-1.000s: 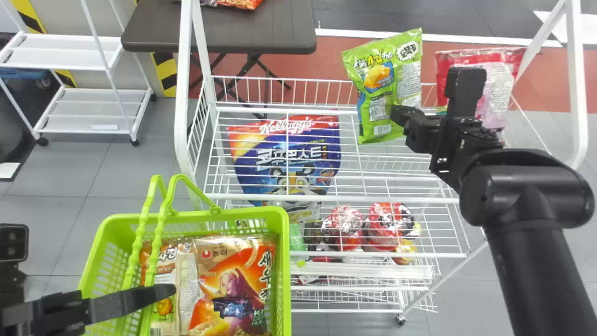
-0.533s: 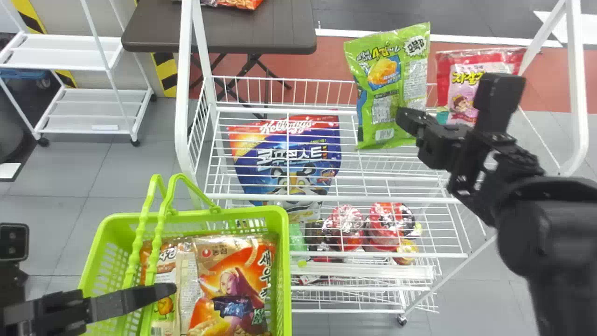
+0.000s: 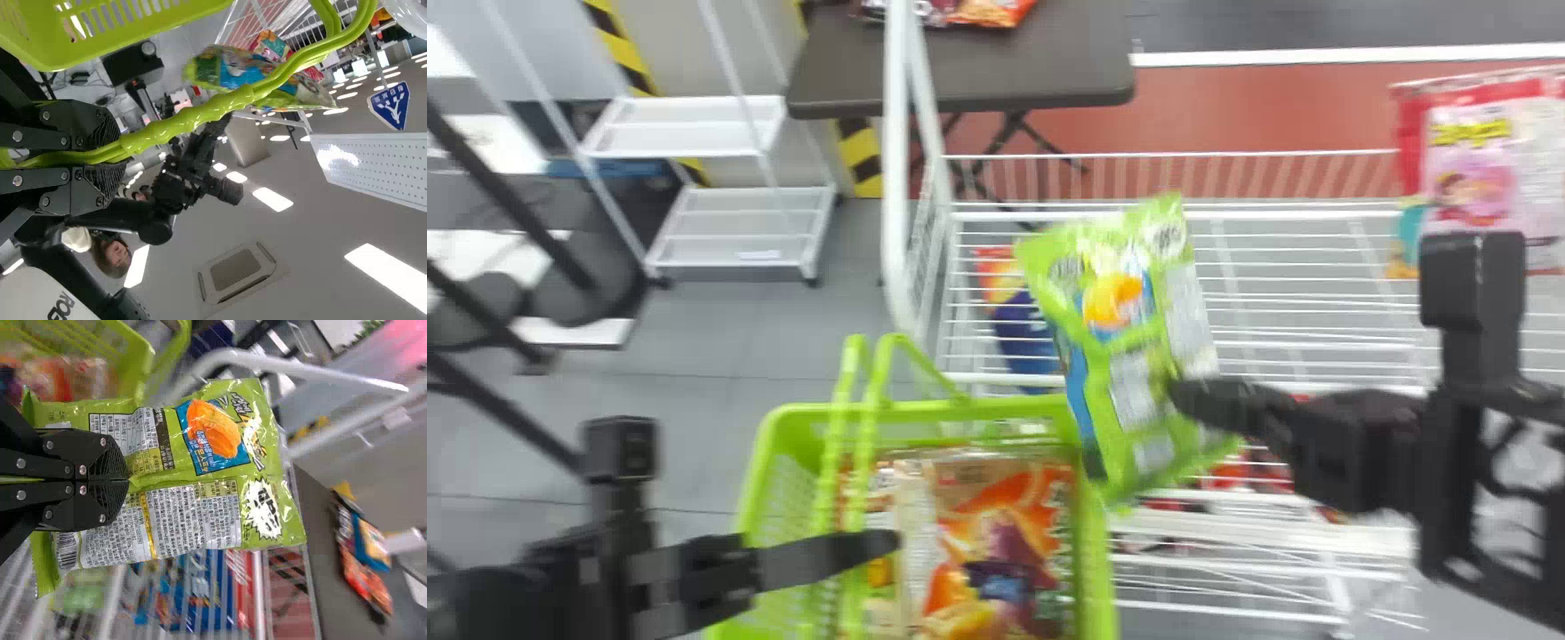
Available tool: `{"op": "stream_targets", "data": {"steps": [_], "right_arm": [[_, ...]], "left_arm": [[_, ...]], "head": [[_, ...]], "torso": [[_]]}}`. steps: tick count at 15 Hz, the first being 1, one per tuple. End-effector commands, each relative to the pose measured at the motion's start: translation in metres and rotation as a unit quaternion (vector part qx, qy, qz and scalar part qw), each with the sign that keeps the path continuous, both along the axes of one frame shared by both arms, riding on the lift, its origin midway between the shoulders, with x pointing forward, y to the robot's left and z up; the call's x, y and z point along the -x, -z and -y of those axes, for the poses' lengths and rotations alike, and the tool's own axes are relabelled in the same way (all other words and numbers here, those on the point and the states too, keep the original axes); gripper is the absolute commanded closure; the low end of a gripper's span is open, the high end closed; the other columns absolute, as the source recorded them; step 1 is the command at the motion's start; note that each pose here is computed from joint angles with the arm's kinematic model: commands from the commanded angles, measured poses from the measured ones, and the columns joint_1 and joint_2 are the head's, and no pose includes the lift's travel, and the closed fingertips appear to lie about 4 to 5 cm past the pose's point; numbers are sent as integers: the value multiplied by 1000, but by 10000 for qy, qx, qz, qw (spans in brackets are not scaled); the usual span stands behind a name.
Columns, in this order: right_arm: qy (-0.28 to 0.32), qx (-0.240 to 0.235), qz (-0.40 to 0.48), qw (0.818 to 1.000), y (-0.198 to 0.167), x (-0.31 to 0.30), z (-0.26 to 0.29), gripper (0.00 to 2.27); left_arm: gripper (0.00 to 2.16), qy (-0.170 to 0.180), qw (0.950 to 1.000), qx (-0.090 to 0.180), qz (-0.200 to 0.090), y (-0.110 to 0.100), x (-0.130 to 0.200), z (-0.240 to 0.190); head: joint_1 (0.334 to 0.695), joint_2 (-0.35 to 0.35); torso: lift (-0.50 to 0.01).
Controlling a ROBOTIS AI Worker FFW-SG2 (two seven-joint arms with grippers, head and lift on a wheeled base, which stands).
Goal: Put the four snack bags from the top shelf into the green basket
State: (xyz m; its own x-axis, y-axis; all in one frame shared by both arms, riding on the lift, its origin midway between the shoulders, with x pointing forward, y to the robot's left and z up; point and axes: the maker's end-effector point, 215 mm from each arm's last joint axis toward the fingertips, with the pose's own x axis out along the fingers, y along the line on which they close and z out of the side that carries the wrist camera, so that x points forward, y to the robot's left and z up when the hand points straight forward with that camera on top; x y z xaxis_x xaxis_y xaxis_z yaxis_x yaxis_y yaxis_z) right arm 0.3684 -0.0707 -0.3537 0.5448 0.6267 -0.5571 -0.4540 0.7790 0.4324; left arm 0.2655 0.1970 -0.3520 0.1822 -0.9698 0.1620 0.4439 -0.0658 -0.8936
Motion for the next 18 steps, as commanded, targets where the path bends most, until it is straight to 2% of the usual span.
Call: {"op": "stream_targets", "data": {"steps": [1, 3, 6, 7, 10, 14, 16, 18], "right_arm": [[-668, 8, -445, 9968, 4, 38, -32, 2253], [-818, -7, -399, 9959, -1, 37, -45, 2253], [-1346, -413, -814, 9867, 8, 52, -81, 2253], [-1537, -565, -1010, 9813, 14, 58, -95, 2253], [-1793, -606, -1395, 9720, 42, 62, -125, 2253], [-1749, -848, -1402, 9709, 64, 35, -164, 2253], [-1688, -1151, -1240, 9710, 60, 16, -189, 2253], [-1809, -1249, -1430, 9650, 66, 15, -209, 2253]], "left_arm": [[2148, 28, 10000, 56, 7, -4, 2, 0], [2148, 22, 10000, 68, 5, -4, 2, -1], [2148, 42, 10000, 83, 13, -5, 1, 1], [2148, 53, 9999, 96, 7, -5, 2, 2], [2148, 57, 9999, 113, 14, -5, 2, 3], [2148, 53, 9999, 142, 35, -6, 1, 5], [2148, 72, 9998, 159, 39, -6, 0, 7], [2148, 83, 9998, 172, 41, -7, 0, 9]], "head": [[695, 209], [695, 281], [695, 346], [695, 350], [695, 350], [695, 350], [695, 350], [695, 350]], "torso": [[0], [0], [0], [0], [0], [0], [0], [0]]}}
